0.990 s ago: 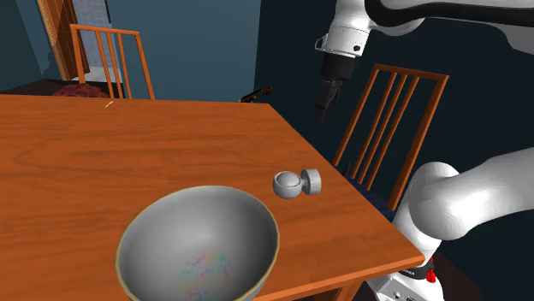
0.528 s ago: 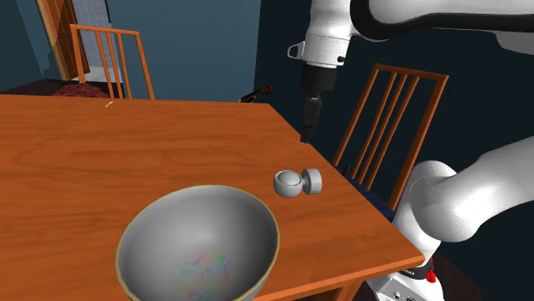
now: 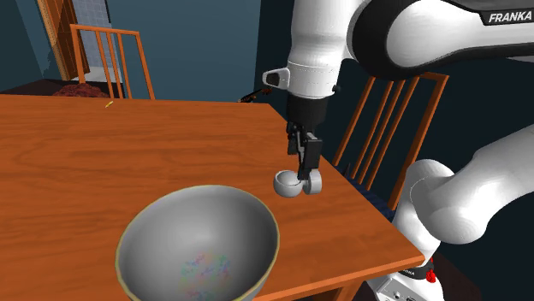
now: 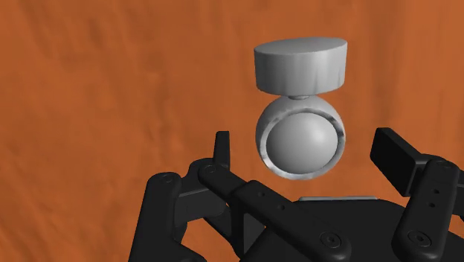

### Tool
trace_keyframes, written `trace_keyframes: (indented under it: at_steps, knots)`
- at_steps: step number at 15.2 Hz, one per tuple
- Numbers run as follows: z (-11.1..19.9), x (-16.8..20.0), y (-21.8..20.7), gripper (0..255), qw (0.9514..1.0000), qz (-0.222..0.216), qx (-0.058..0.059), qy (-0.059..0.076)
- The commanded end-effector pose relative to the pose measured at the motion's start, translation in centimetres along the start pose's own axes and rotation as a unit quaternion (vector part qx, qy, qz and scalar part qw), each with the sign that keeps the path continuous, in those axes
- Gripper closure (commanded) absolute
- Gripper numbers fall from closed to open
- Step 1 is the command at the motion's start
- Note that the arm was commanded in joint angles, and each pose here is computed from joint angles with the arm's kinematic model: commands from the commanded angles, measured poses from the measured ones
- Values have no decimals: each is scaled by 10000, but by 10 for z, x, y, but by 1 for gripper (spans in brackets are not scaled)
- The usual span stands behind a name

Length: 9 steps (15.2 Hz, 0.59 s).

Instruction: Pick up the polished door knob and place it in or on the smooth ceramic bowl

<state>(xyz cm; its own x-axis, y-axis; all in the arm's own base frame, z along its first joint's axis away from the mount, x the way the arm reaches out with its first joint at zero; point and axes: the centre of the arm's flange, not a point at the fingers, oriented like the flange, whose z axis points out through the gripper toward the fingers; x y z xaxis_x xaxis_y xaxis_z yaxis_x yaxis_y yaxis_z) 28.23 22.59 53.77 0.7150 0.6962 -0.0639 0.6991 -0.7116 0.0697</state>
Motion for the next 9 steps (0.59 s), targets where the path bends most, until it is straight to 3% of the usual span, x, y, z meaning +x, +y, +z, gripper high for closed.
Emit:
trace_keyframes:
  at_steps: [1,9]
  knots:
    - [8,2,-9,0,9999,-137,-30,-21]
    - [42,2,-9,0,9999,-138,-30,-21]
